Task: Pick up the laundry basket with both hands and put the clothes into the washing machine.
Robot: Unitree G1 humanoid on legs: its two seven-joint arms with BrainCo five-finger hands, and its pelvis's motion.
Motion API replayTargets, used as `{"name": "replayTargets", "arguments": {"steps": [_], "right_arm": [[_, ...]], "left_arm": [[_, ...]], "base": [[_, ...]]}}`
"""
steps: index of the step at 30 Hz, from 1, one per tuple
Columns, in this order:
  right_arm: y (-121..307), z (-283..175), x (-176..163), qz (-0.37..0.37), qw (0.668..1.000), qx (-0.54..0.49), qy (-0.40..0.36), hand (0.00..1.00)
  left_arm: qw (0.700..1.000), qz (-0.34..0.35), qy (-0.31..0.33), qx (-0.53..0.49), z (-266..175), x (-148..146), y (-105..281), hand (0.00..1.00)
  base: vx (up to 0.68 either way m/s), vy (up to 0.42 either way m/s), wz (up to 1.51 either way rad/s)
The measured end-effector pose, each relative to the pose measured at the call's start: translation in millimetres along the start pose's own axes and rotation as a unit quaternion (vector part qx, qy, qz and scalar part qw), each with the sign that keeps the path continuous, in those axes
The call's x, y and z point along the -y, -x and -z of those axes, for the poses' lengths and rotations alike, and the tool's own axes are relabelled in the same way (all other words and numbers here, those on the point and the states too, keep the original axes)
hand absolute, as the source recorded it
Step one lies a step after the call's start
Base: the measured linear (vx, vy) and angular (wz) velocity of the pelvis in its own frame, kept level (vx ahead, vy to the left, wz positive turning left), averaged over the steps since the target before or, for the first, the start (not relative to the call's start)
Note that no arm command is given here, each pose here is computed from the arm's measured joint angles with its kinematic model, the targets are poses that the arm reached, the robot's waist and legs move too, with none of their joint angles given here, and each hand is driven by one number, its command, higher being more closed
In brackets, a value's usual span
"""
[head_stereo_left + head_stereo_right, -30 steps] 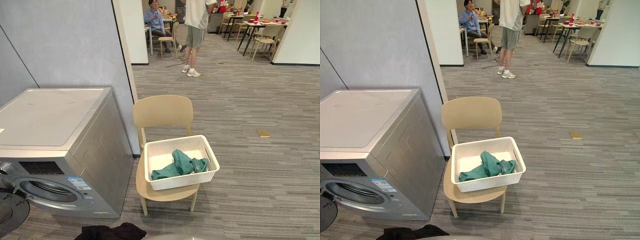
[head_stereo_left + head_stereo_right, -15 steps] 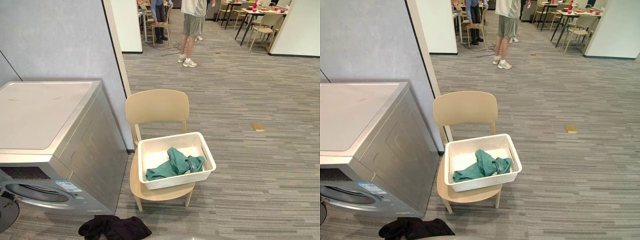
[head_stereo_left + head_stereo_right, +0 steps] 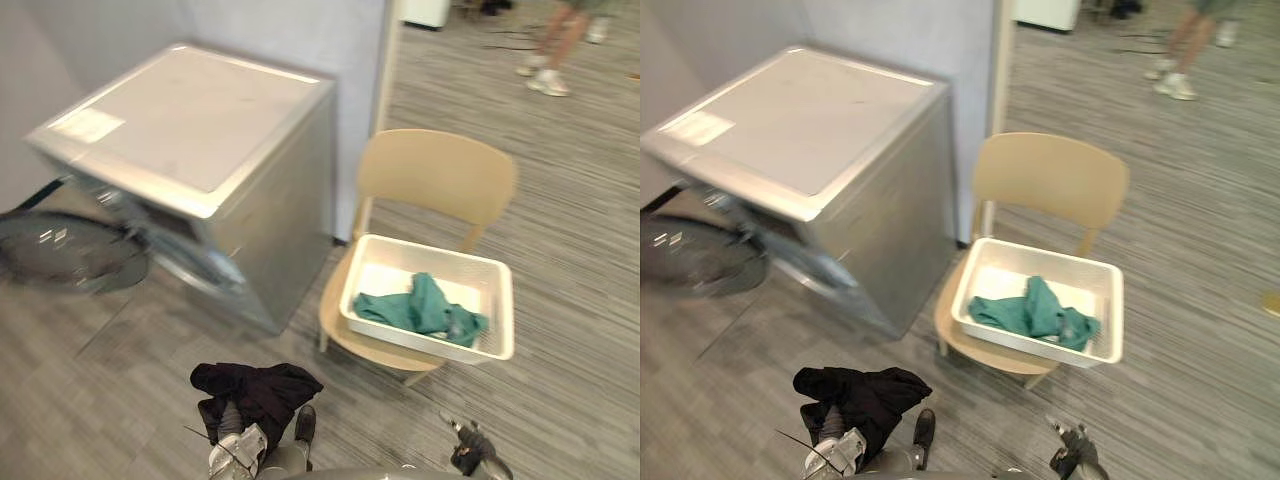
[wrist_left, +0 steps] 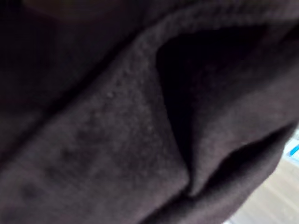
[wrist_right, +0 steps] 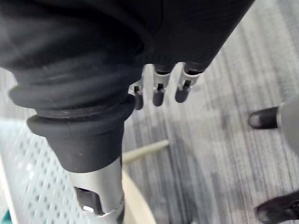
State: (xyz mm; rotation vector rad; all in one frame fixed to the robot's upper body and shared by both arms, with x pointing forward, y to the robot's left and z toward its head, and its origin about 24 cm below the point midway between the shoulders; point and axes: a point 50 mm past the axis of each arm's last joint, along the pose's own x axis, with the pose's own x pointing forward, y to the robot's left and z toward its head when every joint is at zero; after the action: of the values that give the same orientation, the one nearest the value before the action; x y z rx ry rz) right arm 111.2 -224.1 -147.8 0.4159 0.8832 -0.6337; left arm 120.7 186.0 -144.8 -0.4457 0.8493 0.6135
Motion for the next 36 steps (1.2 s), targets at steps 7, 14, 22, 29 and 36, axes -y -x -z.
{"name": "replayTargets", "arguments": {"steps": [7,14,22,29,36], "right_arm": [[-6,0,-7,0.007,1.000,-0.029,0.000,0.00],[-7,-4,-4,0.006,1.000,-0.028,0.010,0.00],[2,25,2,0.003,0.997,-0.071,0.009,0.00],[17,59,21,0.049,0.991,-0.109,-0.067,0.00],[8,30,5,0.011,0.998,-0.054,-0.040,0.00]], "left_arm": [[0.998,-0.012,-0.048,-0.029,8,-16,-2,1.00],[0.993,0.021,-0.108,-0.032,7,-10,-3,1.00],[0.992,-0.015,-0.122,-0.039,4,-39,-4,1.00],[0.993,-0.019,-0.085,-0.075,24,-36,1,1.00],[0.995,0.038,-0.085,-0.046,20,2,3,1.00]], "base": [[0.07,0.164,0.66],[0.05,0.332,0.11],[0.08,0.146,0.37],[0.27,-0.075,0.47],[0.21,-0.009,-0.06]]}}
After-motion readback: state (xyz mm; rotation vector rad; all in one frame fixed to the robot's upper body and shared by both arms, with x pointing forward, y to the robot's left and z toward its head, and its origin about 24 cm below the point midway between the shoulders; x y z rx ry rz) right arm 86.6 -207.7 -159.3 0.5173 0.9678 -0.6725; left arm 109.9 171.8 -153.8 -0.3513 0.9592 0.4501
